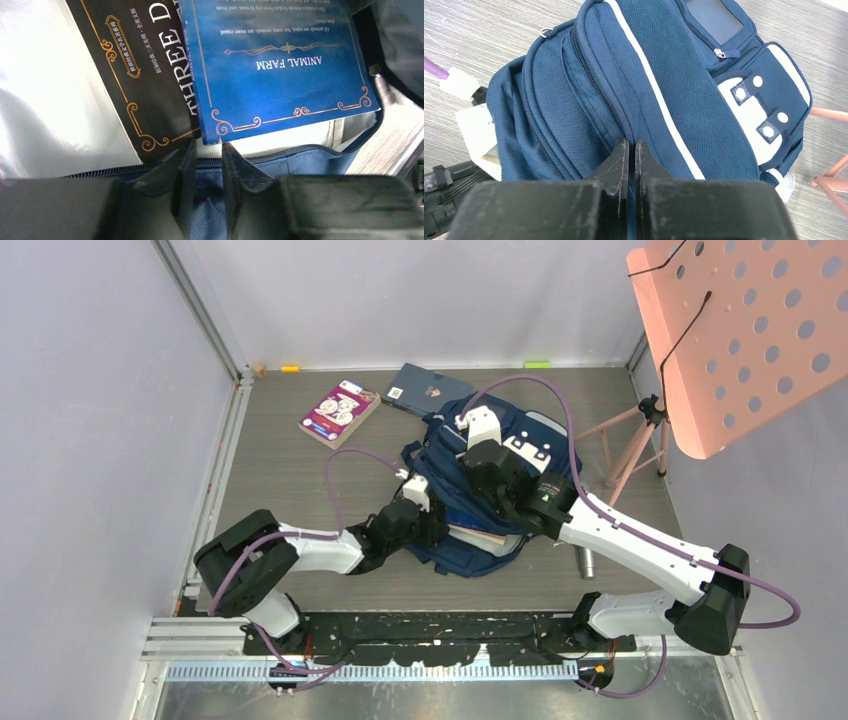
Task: Pack the student bag
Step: Place the book in the student bag, then pick up the book from the center of the board.
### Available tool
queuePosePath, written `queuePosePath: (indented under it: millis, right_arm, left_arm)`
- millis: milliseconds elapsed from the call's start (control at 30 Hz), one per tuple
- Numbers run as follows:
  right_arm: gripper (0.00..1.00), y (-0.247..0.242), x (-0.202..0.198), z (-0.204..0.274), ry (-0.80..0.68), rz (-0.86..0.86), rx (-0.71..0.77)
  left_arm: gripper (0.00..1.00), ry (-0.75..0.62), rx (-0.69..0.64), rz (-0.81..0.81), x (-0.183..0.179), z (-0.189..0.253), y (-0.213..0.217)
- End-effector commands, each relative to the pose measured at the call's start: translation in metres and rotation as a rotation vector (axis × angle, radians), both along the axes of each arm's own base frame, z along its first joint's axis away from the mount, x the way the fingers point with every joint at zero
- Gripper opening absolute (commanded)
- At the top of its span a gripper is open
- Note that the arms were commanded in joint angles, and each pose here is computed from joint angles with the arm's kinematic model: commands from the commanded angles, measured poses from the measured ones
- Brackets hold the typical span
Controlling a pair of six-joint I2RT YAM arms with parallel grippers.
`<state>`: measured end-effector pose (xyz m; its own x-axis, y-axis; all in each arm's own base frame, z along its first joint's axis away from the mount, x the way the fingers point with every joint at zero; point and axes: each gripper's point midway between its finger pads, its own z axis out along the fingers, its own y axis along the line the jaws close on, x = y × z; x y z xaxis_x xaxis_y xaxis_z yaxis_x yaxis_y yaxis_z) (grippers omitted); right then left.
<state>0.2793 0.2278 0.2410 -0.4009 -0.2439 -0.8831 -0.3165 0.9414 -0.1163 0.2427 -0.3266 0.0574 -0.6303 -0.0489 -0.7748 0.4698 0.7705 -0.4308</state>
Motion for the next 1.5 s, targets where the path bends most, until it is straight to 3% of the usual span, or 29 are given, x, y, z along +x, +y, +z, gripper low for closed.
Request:
queuePosePath:
  millis: [0,100,200,400,600,833,1100,1467]
  right_arm:
    - [0.01,0.008,0.008,0.038,-0.093,-0.041,0.154]
    - [0.01,0.005,0.007,0.041,-0.104,-0.047,0.157]
    - [0.01,0.001,0.006,0.041,-0.109,-0.054,0.154]
    - [0.01,-0.002,0.001,0.036,-0.099,-0.05,0.174]
    - [0.01,-0.002,-0.015,0.01,-0.025,-0.014,0.191]
    - [0.01,0.006,-0.043,-0.022,0.05,0.036,0.235]
    - [0.01,0.023,-0.062,-0.042,0.067,0.094,0.249]
    - [0.01,0.024,-0.071,-0.047,0.076,0.101,0.281]
  left_arm:
    - [0.38,-0.165,-0.145,0.085,0.021,0.06,0.003]
    - [0.59,-0.162,-0.087,0.091,0.01,0.065,0.024]
    - [0.75,-0.16,0.016,0.098,-0.003,0.071,0.054]
    - [0.93,-0.12,0.272,0.151,-0.021,0.088,0.13]
    - [0.97,-0.022,0.352,0.134,-0.006,0.114,0.184]
    - [0.97,-0.048,0.562,0.2,0.092,0.133,0.222]
    - [0.96,-0.034,0.77,0.159,0.202,0.105,0.246]
    - [0.96,0.01,1.021,0.071,0.275,0.026,0.263]
